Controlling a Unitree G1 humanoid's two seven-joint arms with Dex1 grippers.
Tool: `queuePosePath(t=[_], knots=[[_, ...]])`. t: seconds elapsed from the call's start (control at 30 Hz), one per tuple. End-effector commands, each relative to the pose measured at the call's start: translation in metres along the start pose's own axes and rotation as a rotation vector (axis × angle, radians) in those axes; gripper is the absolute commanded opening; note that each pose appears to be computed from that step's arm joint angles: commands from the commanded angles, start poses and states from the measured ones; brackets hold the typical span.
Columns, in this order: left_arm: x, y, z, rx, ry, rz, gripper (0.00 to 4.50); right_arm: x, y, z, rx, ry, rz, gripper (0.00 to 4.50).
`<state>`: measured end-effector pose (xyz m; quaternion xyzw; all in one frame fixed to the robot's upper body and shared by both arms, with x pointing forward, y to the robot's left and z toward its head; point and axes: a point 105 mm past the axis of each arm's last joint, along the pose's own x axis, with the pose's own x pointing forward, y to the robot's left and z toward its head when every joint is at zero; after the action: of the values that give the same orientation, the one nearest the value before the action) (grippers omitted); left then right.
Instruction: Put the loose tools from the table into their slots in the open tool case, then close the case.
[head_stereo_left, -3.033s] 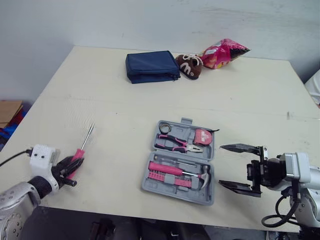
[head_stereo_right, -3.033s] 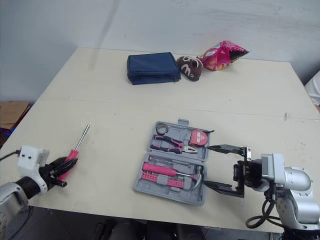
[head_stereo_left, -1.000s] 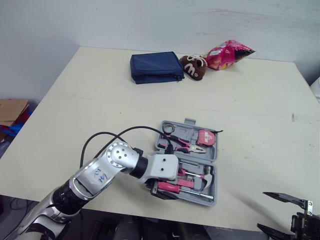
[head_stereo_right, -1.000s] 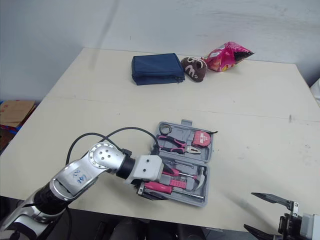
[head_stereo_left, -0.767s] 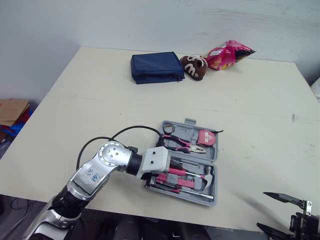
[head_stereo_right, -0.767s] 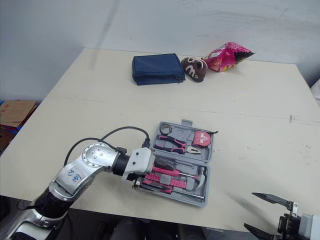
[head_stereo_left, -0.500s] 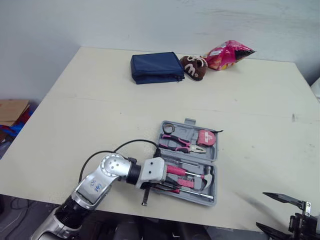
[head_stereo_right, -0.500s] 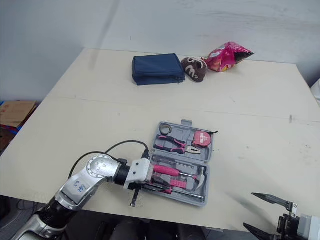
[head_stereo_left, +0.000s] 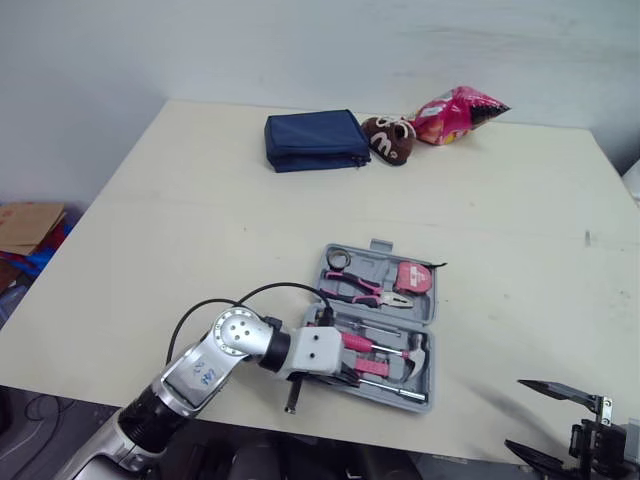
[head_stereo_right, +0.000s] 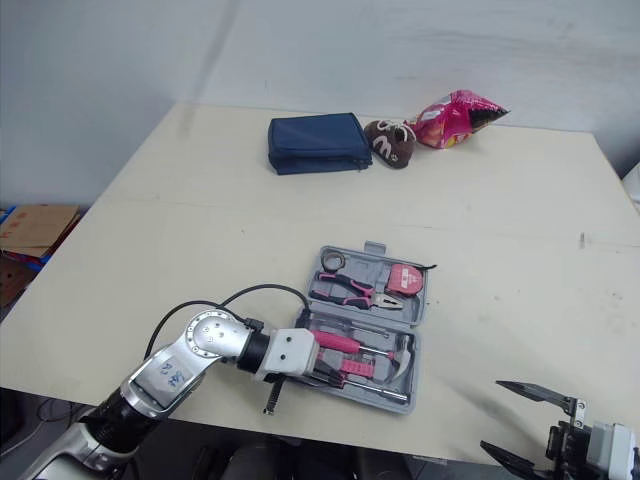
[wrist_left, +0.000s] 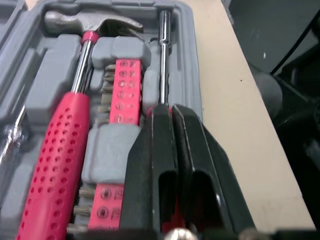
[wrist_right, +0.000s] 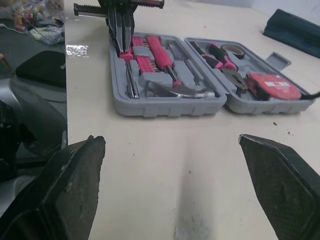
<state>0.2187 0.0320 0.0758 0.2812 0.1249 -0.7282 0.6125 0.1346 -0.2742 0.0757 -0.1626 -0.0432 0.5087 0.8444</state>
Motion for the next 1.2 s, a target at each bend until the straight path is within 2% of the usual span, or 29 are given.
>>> queuePosePath(t=[0.03, 0.13, 0.2, 0.23, 0.33, 0.43, 0.47, 0.53, 0.63, 0.67, 0.77, 0.87, 0.9, 1.03, 1.2], knots=[[0.009, -0.02, -0.066, -0.233, 0.261, -0.021, 0.05, 0.004, 0.001, 0.007, -0.03, -0.023, 0.047, 4.5], [0.011, -0.019, -0.058, -0.236, 0.217, -0.015, 0.05, 0.008, -0.001, 0.01, -0.038, -0.03, 0.048, 4.5], [0.009, -0.008, -0.032, -0.159, 0.063, 0.031, 0.05, 0.011, -0.005, 0.014, -0.044, -0.03, 0.034, 4.5], [0.005, -0.002, -0.013, -0.111, -0.056, 0.052, 0.05, 0.013, -0.008, 0.015, -0.04, -0.024, 0.016, 4.5], [-0.021, 0.009, 0.021, -0.055, -0.29, 0.115, 0.05, 0.018, -0.019, 0.013, -0.003, 0.034, -0.036, 4.5], [-0.053, 0.009, 0.025, -0.029, -0.377, 0.121, 0.05, 0.027, -0.045, 0.005, -0.011, 0.145, -0.184, 4.5], [-0.067, 0.01, 0.024, -0.043, -0.409, 0.133, 0.05, 0.043, -0.055, 0.015, -0.025, 0.147, -0.185, 4.5], [-0.09, 0.02, 0.015, -0.074, -0.413, 0.208, 0.05, 0.069, -0.062, 0.029, -0.044, 0.157, -0.148, 4.5], [-0.114, 0.046, -0.011, -0.142, -0.33, 0.382, 0.0, 0.086, -0.071, 0.027, -0.021, 0.211, -0.154, 3.63], [-0.117, 0.051, -0.017, -0.153, -0.314, 0.411, 0.0, 0.089, -0.073, 0.026, -0.026, 0.224, -0.156, 3.26], [-0.115, 0.068, -0.041, -0.215, -0.23, 0.513, 0.0, 0.107, -0.079, 0.016, -0.003, 0.272, -0.145, 1.69], [-0.102, 0.072, -0.05, -0.23, -0.176, 0.511, 0.0, 0.119, -0.078, 0.007, 0.02, 0.309, -0.103, 0.23], [-0.099, 0.073, -0.052, -0.23, -0.167, 0.51, 0.0, 0.121, -0.078, 0.006, 0.027, 0.315, -0.097, 0.11], [-0.086, 0.075, -0.055, -0.249, -0.144, 0.5, 0.0, 0.124, -0.08, 0.005, 0.014, 0.323, -0.078, 0.11], [-0.077, 0.078, -0.051, -0.235, -0.14, 0.499, 0.0, 0.122, -0.094, 0.024, -0.035, 0.221, -0.115, 0.11]])
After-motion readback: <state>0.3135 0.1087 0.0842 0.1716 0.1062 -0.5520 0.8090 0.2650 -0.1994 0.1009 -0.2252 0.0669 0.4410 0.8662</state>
